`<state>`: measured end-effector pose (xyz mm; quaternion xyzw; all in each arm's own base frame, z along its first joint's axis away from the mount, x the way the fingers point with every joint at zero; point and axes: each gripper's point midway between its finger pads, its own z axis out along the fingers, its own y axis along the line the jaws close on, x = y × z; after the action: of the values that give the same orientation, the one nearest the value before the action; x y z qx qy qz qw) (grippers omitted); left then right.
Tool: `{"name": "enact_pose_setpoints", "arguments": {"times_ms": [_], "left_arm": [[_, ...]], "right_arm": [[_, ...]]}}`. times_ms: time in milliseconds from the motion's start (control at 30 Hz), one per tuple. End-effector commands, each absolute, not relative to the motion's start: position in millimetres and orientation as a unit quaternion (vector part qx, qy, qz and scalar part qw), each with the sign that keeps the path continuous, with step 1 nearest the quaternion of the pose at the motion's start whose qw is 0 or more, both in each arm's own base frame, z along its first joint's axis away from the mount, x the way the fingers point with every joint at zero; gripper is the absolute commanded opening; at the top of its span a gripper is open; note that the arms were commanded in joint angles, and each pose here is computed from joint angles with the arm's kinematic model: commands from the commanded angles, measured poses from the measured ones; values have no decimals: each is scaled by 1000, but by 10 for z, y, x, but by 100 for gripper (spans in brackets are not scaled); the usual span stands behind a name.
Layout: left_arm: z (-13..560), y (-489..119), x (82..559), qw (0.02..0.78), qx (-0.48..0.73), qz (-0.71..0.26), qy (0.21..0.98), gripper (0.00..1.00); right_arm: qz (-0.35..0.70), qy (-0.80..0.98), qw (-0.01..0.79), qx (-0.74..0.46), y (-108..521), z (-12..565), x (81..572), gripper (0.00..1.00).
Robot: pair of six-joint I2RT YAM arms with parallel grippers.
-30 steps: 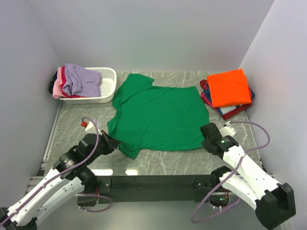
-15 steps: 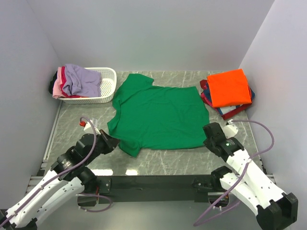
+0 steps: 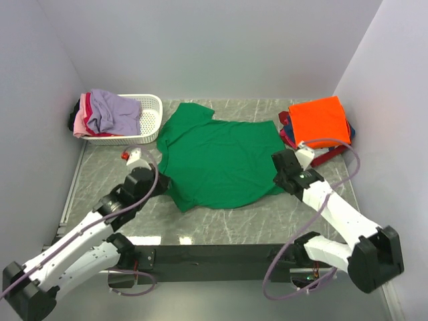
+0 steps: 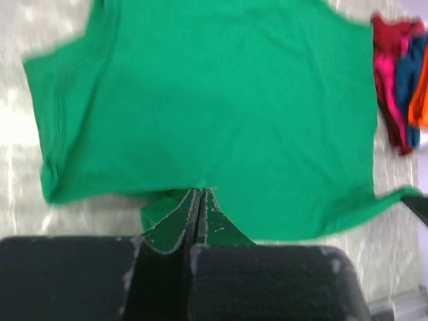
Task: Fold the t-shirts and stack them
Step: Fold the tshirt
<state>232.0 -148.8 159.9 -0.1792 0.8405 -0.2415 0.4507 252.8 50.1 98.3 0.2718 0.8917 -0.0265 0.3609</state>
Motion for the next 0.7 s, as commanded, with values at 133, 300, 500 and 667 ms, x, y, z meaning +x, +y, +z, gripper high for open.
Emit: {"name": "enact_pose_setpoints", "arguments": {"times_ms": [133, 300, 500, 667], "left_arm": [[2070, -1387, 3018, 525, -176, -248, 795, 1], [2071, -1437, 3299, 530, -152, -247, 797, 1], [2166, -1509, 3593, 549, -118, -247, 789, 1], [2159, -1536, 3791, 550, -100, -246, 792, 1]], "right_arm": [[-34, 880, 414, 229, 576, 1232, 3118, 0], [-53, 884, 410, 219, 497, 1219, 3336, 0], [-54, 888, 406, 210, 502, 1164, 3528, 0], [-57, 889, 403, 211, 466, 1129, 3625, 0]]}}
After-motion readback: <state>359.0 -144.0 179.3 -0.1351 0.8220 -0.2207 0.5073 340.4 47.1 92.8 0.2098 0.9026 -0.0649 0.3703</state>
